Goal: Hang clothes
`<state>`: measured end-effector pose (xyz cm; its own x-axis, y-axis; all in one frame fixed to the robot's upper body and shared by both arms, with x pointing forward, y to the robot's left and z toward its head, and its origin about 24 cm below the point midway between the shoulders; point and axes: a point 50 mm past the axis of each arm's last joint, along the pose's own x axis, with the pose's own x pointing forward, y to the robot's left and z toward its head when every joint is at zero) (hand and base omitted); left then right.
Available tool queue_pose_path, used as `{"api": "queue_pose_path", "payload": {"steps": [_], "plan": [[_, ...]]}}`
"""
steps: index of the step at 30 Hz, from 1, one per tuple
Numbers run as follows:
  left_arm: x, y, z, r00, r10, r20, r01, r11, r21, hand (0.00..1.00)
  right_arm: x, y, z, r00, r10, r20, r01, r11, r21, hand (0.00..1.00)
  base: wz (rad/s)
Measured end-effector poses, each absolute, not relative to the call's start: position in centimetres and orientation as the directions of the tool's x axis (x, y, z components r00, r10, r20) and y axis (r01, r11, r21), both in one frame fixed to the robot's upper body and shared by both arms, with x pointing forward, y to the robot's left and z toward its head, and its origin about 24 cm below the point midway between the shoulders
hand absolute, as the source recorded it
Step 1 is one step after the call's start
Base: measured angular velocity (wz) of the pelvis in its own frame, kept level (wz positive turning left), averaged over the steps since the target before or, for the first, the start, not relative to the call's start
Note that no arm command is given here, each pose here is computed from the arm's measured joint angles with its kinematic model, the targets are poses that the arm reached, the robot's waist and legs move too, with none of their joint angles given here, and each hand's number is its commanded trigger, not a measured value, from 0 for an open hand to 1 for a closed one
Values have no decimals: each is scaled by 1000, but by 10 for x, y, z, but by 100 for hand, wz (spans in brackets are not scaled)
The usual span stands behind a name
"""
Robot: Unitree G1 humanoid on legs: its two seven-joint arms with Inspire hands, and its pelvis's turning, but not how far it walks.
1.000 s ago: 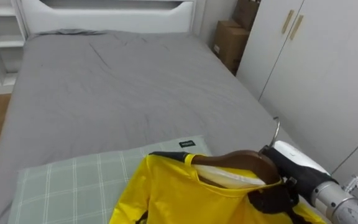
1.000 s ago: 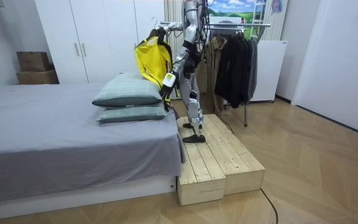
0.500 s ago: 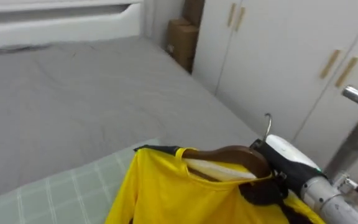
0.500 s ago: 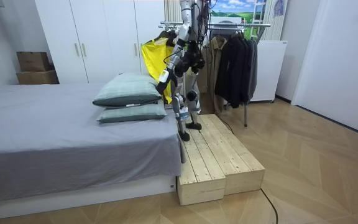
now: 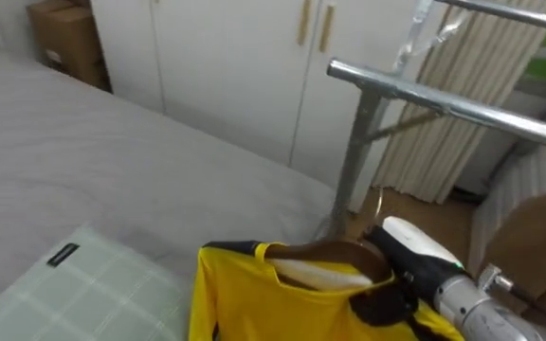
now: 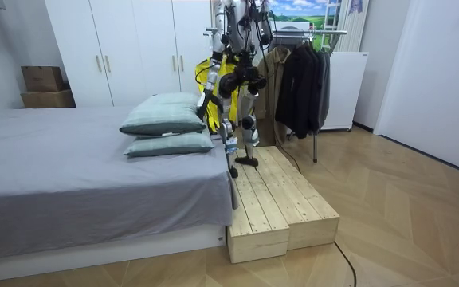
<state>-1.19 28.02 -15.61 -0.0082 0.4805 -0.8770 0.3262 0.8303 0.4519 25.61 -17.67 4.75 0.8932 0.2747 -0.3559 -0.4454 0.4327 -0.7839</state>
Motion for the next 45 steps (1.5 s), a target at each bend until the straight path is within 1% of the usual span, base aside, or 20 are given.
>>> {"api": "queue_pose_path", "payload": {"steps": [2,4,6,9,11,14,20,25,29,34,45], "plan": [[-18,279,-157,-50,480,-876,308,842,444,0,257,-171,46,892,275,-359,-446,400,-801,100,-157],[-19,278,-157,-56,474,-879,311,844,436,0,258,-173,45,897,255,-362,-436,373,-819,100,-75],[-21,279,-157,-75,461,-884,295,857,422,0,267,-168,47,901,259,-347,-425,377,-823,100,-100],[-23,281,-156,-102,434,-895,242,883,401,0,273,-157,53,893,315,-322,-430,390,-814,100,-109],[-18,284,-155,-92,437,-895,241,882,406,0,275,-153,55,891,328,-315,-432,395,-811,100,-77],[-1,283,-156,-58,429,-901,240,882,405,0,275,-149,55,890,332,-314,-430,376,-821,100,-40],[19,282,-156,-18,448,-894,252,867,430,0,276,-151,54,889,330,-318,-434,382,-816,100,-2],[20,282,-156,-7,476,-879,253,851,459,0,276,-151,55,886,334,-322,-440,382,-813,100,0],[18,283,-155,-3,499,-866,253,839,483,0,281,-155,65,892,334,-304,-423,385,-820,100,4],[18,286,-154,10,525,-851,240,825,512,0,285,-169,74,905,321,-278,-403,444,-800,100,3],[13,288,-153,4,546,-838,240,813,531,0,284,-170,77,896,348,-275,-420,467,-778,100,-2]]}}
